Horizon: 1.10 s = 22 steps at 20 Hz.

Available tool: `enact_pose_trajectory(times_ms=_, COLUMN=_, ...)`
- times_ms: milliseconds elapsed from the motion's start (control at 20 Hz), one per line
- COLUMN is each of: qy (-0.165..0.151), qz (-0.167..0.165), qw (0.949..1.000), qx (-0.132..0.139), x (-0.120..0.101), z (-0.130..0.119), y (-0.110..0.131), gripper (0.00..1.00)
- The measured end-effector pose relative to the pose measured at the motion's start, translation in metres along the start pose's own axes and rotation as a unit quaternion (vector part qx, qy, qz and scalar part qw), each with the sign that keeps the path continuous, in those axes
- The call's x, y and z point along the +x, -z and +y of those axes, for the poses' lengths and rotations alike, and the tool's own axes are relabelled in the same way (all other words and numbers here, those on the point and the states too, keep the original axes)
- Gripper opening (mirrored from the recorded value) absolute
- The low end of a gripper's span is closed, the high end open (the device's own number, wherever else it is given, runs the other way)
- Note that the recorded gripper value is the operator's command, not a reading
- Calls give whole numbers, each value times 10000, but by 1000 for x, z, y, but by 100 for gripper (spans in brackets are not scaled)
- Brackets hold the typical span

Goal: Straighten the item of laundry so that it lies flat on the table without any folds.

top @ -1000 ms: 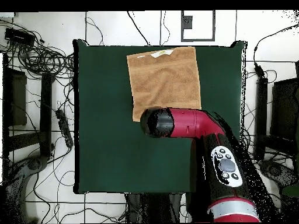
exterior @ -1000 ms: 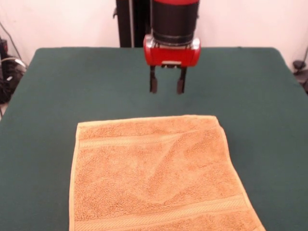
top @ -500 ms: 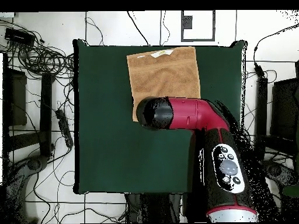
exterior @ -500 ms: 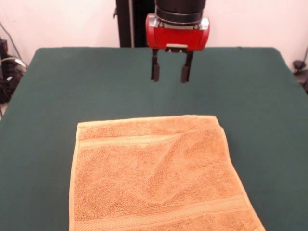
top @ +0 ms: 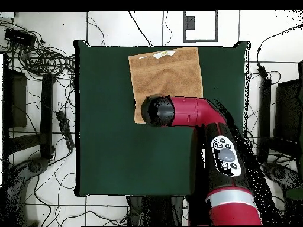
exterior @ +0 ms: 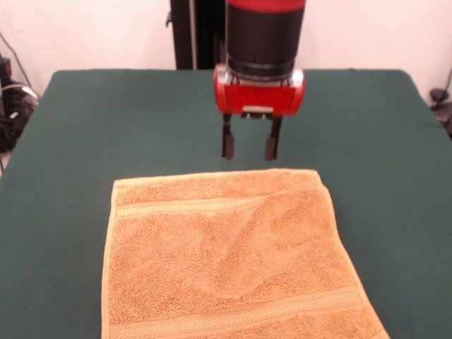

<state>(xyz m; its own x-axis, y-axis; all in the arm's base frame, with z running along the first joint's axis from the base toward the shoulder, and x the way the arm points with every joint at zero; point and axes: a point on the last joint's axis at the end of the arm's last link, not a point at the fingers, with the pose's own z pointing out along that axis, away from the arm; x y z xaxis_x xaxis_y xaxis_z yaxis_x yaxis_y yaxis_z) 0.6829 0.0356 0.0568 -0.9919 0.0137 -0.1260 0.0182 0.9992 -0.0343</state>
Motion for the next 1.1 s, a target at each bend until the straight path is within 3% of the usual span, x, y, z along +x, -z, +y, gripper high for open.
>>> enact_pose_trajectory(times_ms=350, qy=-33, qz=18, qw=9999, qx=-100, x=17, z=3, y=-48, gripper=100)
enact_pose_trajectory(times_ms=750, qy=-74, qz=405, qw=9989, qx=-208, x=51, z=7, y=-94, gripper=100)
enact_pose_trajectory(times_ms=1100, qy=-101, qz=358, qw=9991, qx=-214, x=49, z=5, y=-96, gripper=100)
